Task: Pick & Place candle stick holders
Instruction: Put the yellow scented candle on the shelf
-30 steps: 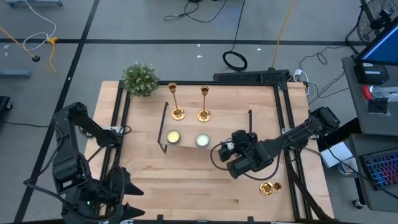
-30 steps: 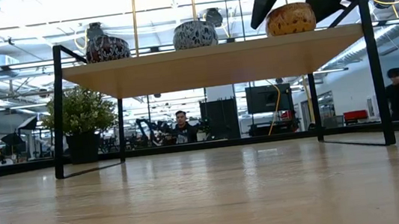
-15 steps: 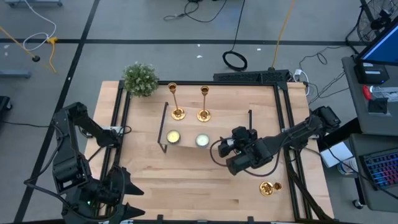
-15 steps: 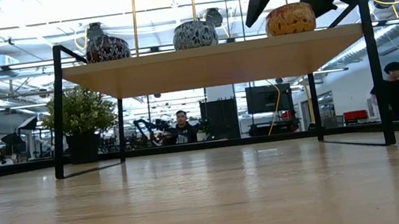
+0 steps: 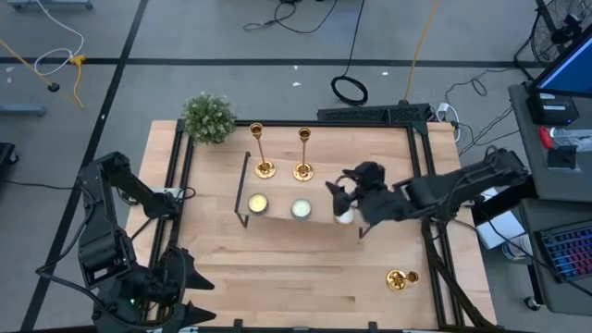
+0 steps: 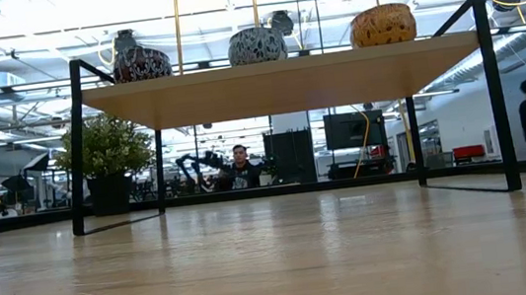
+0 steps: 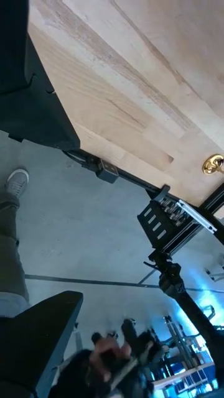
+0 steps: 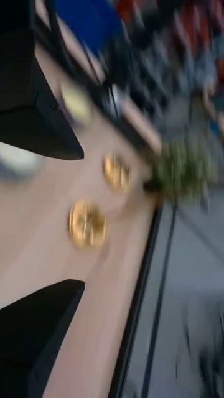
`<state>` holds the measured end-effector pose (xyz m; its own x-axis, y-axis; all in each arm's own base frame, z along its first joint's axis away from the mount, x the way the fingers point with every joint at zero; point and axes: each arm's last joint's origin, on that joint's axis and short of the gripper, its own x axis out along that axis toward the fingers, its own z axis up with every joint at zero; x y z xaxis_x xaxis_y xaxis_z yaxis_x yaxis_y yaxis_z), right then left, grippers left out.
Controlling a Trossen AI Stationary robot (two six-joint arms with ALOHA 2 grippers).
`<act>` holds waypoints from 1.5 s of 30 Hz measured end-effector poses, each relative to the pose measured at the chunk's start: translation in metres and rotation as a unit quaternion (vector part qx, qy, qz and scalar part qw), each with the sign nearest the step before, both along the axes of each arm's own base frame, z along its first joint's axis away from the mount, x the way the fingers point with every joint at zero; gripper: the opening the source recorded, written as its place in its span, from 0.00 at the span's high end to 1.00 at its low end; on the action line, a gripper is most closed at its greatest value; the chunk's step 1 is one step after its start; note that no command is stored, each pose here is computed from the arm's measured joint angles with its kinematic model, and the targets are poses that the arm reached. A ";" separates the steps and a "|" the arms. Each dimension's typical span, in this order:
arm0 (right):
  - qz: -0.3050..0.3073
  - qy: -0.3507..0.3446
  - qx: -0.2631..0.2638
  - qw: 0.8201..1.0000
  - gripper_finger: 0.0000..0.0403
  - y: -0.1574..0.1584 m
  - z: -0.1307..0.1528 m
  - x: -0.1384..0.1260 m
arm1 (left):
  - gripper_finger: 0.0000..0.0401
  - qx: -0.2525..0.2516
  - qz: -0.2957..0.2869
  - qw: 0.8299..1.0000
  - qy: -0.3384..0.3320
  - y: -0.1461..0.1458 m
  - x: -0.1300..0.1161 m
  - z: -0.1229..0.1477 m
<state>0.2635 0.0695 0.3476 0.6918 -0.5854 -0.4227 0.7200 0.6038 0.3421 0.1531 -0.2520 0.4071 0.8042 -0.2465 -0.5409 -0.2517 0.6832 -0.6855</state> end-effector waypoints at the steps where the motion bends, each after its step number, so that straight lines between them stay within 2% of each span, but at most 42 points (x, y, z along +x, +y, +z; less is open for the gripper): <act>1: 0.031 -0.010 0.003 0.999 0.21 0.001 0.007 0.000 | 0.01 0.000 0.000 1.000 0.000 0.000 0.000 0.000; 3: 0.099 -0.037 0.014 0.994 0.23 0.003 0.020 0.000 | 0.01 0.003 -0.002 1.000 -0.001 0.000 0.000 0.000; 6: 0.195 -0.078 0.039 0.977 0.27 0.011 0.034 -0.002 | 0.01 0.004 0.000 1.000 -0.001 0.001 0.002 0.000; 10: 0.280 -0.120 0.069 0.950 0.34 0.024 0.046 -0.005 | 0.01 0.006 0.005 1.000 -0.002 0.003 0.005 0.000; 16: 0.372 -0.095 0.120 0.916 0.46 0.042 0.041 -0.011 | 0.01 0.009 0.021 1.000 -0.007 0.006 0.009 0.000; 23: 0.415 -0.022 0.146 0.898 0.59 0.061 0.025 -0.017 | 0.01 0.016 0.055 0.998 -0.026 0.009 0.015 0.000; 29: 0.421 0.016 0.151 0.894 0.68 0.070 0.015 -0.020 | 0.01 0.027 0.062 0.997 -0.032 0.005 0.026 -0.005; 38: 0.405 0.045 0.158 0.900 0.78 0.068 0.010 -0.022 | 0.01 0.047 0.055 0.997 -0.020 0.006 0.041 -0.011; 45: 0.364 0.125 0.176 0.906 0.92 0.060 -0.003 -0.031 | 0.01 0.063 0.056 0.996 -0.022 0.011 0.048 -0.011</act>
<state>0.2329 0.1298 0.3444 0.6972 0.1899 -0.6913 0.2559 0.8348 0.4874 0.2007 -0.2407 0.3957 0.8462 -0.0861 -0.5258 -0.3032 0.7336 -0.6081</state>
